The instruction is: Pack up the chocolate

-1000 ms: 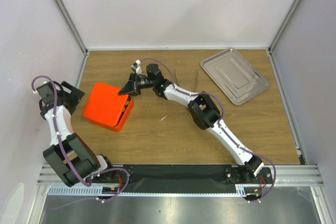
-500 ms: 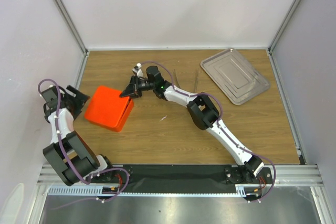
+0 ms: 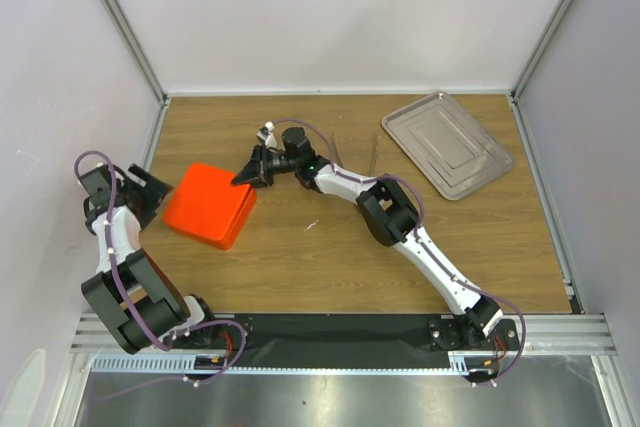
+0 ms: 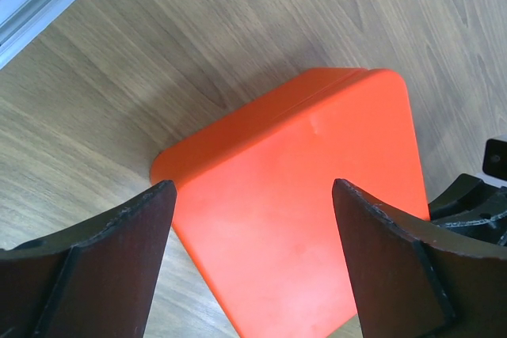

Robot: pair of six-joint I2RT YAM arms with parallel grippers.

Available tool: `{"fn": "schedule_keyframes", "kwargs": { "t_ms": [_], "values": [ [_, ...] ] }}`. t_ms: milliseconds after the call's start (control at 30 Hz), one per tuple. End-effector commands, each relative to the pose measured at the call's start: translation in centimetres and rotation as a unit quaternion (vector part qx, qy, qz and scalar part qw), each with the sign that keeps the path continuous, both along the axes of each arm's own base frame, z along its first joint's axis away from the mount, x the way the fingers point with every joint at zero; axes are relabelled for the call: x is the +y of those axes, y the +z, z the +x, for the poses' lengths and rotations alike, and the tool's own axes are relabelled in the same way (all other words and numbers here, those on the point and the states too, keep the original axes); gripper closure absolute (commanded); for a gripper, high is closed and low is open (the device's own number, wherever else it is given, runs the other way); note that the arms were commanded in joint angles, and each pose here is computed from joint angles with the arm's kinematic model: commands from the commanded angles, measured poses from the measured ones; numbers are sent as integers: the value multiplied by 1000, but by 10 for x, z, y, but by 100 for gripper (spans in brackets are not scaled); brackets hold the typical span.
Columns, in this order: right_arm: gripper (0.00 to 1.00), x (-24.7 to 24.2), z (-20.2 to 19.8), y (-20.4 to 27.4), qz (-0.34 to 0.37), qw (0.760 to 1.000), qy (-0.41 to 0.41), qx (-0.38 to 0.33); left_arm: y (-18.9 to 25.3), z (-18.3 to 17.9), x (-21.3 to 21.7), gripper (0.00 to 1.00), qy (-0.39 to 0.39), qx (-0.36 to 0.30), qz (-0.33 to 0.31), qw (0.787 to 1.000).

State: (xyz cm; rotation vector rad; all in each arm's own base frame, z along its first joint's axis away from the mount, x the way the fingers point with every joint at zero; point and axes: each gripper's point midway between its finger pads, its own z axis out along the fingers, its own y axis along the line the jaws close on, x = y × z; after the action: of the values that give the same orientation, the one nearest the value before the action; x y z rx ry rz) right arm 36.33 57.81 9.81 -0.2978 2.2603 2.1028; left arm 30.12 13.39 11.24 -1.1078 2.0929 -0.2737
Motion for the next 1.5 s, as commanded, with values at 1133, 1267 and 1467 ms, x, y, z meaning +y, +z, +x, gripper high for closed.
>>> {"fn": "schedule_keyframes", "kwargs": {
  "t_ms": [1133, 1267, 1467],
  "values": [
    [54, -68, 63, 39, -128, 970, -159, -130, 28, 26, 26, 19, -13, -3, 43, 999],
    [57, -83, 64, 34, -190, 955, -183, -138, 23, 38, 19, 20, -48, 35, 66, 996],
    [49, -89, 46, 29, -245, 939, -212, -115, 3, 52, 11, 20, -82, 60, 69, 992]
  ]
}}
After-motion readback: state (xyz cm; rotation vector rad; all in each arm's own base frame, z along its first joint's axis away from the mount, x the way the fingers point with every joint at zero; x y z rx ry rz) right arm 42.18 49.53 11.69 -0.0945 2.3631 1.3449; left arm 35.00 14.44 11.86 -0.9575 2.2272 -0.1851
